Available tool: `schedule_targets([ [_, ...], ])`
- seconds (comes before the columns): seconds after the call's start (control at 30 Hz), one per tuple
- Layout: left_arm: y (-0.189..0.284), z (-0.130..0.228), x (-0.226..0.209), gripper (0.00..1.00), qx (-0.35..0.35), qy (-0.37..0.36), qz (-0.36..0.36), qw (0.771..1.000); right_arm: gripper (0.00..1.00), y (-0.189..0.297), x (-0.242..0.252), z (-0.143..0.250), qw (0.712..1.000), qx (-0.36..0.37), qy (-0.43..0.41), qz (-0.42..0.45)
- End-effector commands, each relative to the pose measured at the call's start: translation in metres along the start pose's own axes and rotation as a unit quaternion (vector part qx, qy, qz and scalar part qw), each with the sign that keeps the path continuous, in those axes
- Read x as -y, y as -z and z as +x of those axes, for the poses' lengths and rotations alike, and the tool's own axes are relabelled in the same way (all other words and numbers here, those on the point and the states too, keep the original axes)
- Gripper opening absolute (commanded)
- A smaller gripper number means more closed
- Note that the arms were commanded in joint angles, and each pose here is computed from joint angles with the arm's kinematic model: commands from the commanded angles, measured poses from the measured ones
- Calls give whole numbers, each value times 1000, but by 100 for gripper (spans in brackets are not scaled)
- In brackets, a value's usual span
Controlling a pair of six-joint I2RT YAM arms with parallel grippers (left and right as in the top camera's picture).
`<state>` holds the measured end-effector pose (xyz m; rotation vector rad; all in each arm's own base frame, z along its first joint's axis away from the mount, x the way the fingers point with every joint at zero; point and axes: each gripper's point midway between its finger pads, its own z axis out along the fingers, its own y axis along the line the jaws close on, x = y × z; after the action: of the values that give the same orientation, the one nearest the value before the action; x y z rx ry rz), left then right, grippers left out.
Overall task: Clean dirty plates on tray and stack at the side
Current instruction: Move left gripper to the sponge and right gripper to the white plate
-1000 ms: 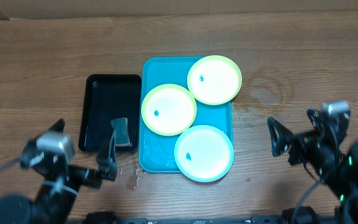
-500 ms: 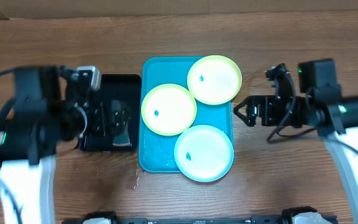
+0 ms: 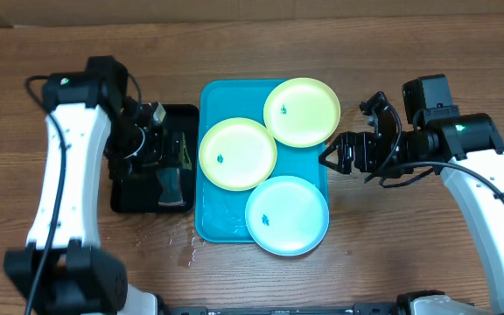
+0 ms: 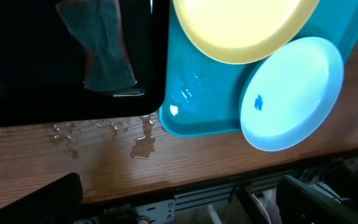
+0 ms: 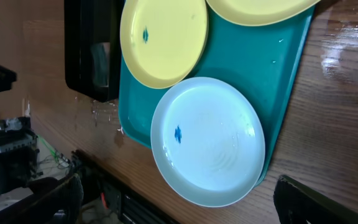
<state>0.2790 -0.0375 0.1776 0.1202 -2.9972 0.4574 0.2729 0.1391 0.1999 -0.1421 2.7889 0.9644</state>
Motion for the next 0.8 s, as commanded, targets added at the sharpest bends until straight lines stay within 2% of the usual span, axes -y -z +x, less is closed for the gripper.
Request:
schedule_targets([
  [0.0, -12, -8, -3, 96, -27, -5, 9, 1000, 99, 6, -7, -4, 1000, 8, 3, -9],
  [0.1, -19, -11, -4, 100, -35, -3, 7, 999, 85, 5, -4, 1, 1000, 0, -21, -1],
  [0.2, -19, -15, -4, 100, -26, -5, 6, 1000, 74, 1, 6, 5, 998, -5, -63, 17],
  [0.47, -10, -20, -2, 100, 8, -14, 5, 1000, 56, -18, 44, 31, 988, -37, -125, 88],
  [0.77, 9, -25, 3, 100, 62, -18, 2, 998, 55, -48, 63, 59, 974, -63, -159, 149],
])
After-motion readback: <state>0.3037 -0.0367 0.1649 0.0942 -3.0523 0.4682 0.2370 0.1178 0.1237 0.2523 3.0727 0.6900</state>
